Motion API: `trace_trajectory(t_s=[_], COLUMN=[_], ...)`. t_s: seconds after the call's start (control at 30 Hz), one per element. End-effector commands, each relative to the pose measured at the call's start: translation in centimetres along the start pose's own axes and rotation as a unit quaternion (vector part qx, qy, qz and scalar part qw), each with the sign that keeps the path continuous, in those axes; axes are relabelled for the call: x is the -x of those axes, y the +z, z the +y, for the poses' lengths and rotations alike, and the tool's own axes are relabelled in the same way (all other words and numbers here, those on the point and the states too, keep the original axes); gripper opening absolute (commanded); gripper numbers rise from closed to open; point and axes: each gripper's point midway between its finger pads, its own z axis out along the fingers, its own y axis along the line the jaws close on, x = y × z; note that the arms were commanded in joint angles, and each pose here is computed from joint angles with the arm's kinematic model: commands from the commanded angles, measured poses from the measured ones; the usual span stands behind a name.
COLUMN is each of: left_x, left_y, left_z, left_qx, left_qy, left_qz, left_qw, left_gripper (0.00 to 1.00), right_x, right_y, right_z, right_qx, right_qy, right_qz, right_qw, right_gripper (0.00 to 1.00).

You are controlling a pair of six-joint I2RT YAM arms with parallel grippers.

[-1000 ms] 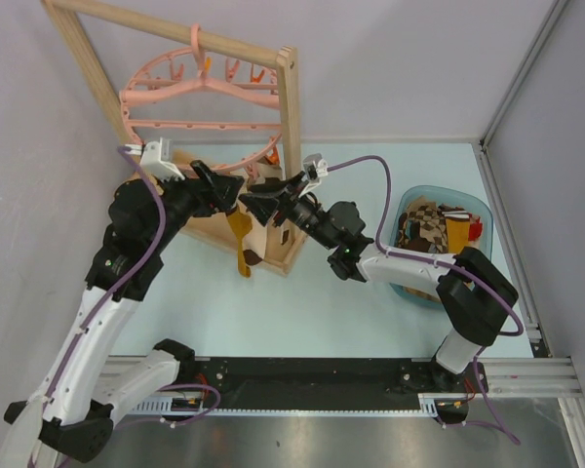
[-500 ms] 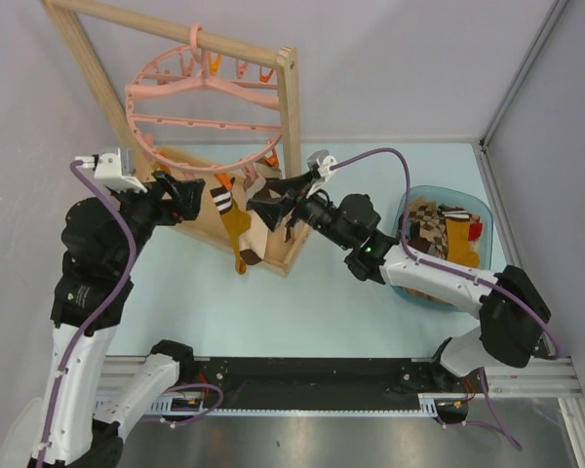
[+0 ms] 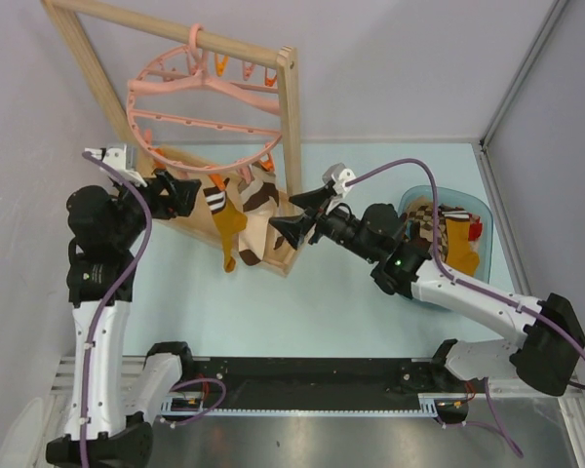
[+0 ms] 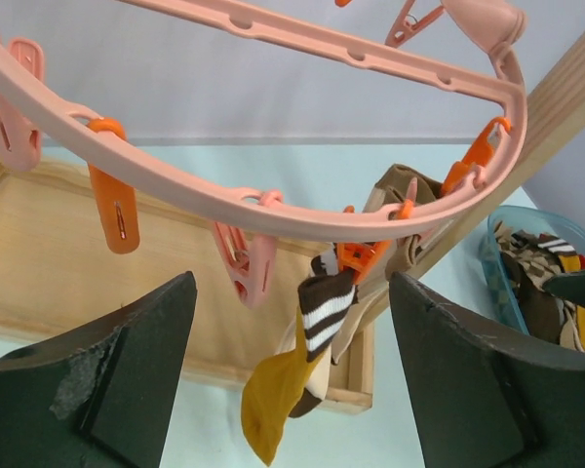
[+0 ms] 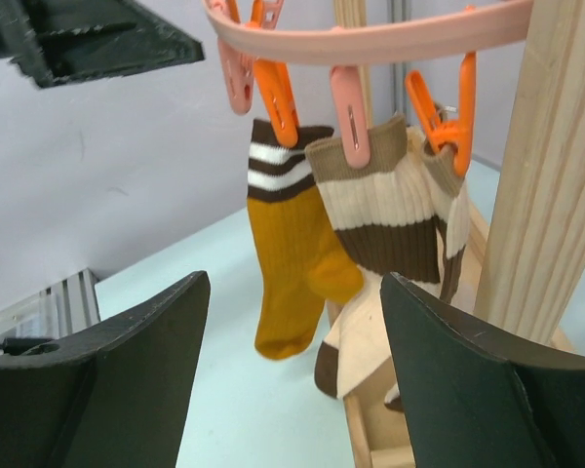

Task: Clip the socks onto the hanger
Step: Open the clamp at the hanger.

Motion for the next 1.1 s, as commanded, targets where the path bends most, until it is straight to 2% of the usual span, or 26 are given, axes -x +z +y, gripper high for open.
trace_trajectory(t_s=[0.0, 0.17, 0.2, 0.3, 0.37, 0.8, 1.07], left_x=[2.0, 2.5, 1.8, 2.1, 1.9, 1.1, 0.8], left_y=[0.0, 0.1, -0.2, -0.7, -0.6, 1.5, 2.1], left_z=[-1.8, -0.4, -0.9, 0.1, 0.6, 3.4, 3.2], left_qx=[-0.096, -0.141, -0.174, -0.19, -0.177, -0.155, -0.201], left_qy=[0.005, -0.014, -0.043, -0.074, -0.078, -0.044, -0.032], left_qz=[-0.035, -0.051, -0.041, -0.061, -0.058, -0.042, -0.043], left_qw=[0.995, 0.989, 0.983, 0.977, 0.979, 0.986, 0.978], left_gripper=[0.83, 0.81, 0.8, 0.75, 0.75, 0.78, 0.79], right_x=[1.0, 1.5, 1.4, 1.7, 1.5, 1.6, 1.1], right_y=[-1.9, -3.6, -3.9, -4.5, -4.9, -5.8, -5.5], right_z=[0.9, 1.6, 1.6, 2.1, 2.2, 2.8, 2.9], right_qx=[0.019, 0.03, 0.031, 0.039, 0.041, 0.053, 0.06], right_qy=[-0.013, -0.01, -0.01, -0.007, -0.002, 0.001, 0.001], right_qz=[-0.002, -0.003, 0.0, -0.002, 0.0, 0.001, 0.006], right_qw=[1.0, 0.999, 0.999, 0.999, 0.999, 0.999, 0.998], right_gripper=[0.76, 0.76, 0.76, 0.76, 0.76, 0.76, 0.76])
